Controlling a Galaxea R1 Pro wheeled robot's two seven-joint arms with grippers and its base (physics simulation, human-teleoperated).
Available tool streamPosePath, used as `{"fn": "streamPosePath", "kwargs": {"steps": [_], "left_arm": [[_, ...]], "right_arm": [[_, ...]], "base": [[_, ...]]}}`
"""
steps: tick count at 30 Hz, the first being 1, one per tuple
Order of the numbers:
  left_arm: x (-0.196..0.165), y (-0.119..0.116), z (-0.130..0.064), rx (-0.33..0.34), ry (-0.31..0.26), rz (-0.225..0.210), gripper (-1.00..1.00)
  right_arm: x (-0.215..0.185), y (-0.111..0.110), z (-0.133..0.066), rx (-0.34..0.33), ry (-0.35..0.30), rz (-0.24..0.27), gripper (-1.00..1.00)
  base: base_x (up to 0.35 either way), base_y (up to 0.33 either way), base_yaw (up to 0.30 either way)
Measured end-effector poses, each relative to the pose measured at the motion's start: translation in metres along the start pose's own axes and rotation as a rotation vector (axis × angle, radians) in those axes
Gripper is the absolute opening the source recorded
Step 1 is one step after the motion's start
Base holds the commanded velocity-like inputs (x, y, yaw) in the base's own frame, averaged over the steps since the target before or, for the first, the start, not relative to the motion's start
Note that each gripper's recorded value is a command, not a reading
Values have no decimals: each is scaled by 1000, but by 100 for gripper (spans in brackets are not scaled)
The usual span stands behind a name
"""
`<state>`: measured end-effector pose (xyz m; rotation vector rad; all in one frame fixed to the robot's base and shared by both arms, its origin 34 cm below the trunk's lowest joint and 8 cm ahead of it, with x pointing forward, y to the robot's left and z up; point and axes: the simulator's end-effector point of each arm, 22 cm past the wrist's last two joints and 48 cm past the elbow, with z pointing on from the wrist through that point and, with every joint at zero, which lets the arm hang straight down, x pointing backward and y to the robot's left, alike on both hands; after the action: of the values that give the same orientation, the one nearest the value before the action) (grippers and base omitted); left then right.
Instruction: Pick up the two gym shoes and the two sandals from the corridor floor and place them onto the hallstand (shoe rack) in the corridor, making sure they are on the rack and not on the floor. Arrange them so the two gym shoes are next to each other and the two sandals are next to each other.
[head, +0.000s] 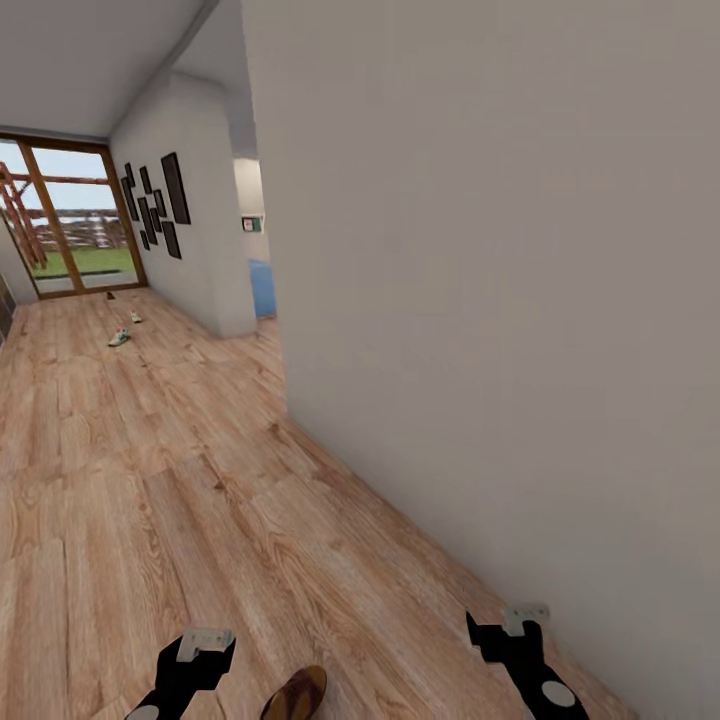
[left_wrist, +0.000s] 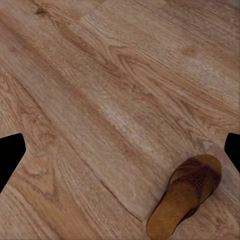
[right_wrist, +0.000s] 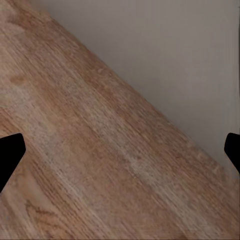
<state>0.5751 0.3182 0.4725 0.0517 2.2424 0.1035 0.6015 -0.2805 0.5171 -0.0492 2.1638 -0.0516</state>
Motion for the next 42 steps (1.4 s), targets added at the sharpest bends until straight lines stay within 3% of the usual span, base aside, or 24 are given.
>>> {"fn": "streamPosePath", "kwargs": {"steps": [4,9,42], "left_arm": [[7,-1,4,0,1,0,100],[16,-2,9,0,1,0,100],[78,-9,42,0,-1,0,100]], "right_arm": [[-46,-1,9,1,-97,2,100],[-57,0,15,2,-131,1,100],[21,4,45,0,-102,-10,100]], "base": [[0,0,0],[0,0,0],[0,0,0]]}}
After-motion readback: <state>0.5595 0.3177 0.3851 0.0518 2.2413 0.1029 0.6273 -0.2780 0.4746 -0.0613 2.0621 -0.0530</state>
